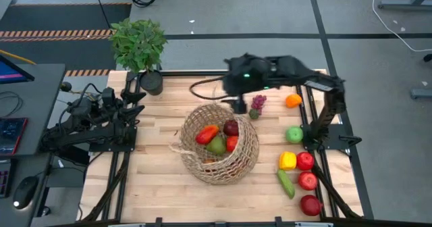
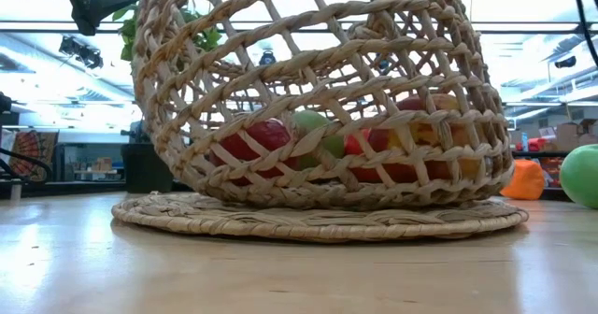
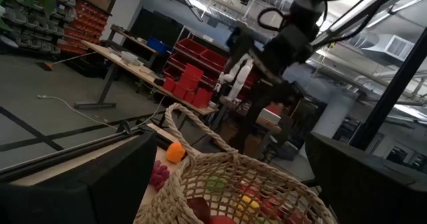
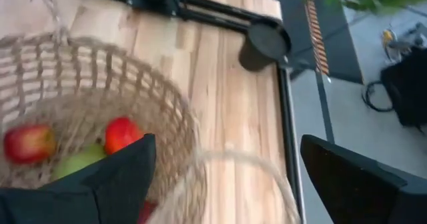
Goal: Build produce basket
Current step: Put the yellow bell pepper into the brown basket
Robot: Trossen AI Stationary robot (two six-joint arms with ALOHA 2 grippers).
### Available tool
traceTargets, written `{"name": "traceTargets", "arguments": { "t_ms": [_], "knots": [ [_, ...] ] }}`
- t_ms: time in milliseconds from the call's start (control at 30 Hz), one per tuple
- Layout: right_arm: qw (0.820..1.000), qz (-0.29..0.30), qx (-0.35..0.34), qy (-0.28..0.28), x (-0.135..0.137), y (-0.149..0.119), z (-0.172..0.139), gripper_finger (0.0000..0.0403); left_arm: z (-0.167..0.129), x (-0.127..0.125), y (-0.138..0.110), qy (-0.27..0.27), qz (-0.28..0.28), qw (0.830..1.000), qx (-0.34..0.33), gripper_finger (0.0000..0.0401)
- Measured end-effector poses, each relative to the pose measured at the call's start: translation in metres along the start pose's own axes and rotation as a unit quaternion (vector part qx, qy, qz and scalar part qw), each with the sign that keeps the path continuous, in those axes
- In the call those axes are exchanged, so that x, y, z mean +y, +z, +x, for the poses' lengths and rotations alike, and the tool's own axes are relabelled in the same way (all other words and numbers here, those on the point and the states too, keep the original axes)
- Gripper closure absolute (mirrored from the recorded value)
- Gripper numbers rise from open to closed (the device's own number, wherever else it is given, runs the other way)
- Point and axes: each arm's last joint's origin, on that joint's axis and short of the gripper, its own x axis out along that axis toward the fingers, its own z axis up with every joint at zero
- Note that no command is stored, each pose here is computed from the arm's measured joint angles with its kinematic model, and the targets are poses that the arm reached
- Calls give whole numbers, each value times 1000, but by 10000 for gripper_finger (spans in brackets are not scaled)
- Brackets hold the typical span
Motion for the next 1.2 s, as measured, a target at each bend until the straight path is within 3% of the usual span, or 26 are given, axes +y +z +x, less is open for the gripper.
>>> {"name": "traceTargets", "arguments": {
  "t_ms": [100,300,500,700,867,1100,1200],
  "knots": [
    [1000,7,8,16,11,-7,-31,33,0,0,0,0,0,1000,0,11],
    [993,88,15,77,52,-25,-85,35,0,0,0,0,0,1000,-1,11],
    [983,152,73,69,97,-56,-108,35,0,0,0,0,0,1000,0,11],
    [963,207,153,76,147,-99,-96,35,0,0,0,0,0,1000,0,11],
    [947,218,232,53,189,-142,-70,35,0,0,0,0,0,1000,0,11],
    [925,164,336,66,228,-212,-22,35,0,0,0,0,0,1000,0,11],
    [914,140,364,113,236,-234,-6,28,0,0,0,0,0,1000,0,11]
  ]
}}
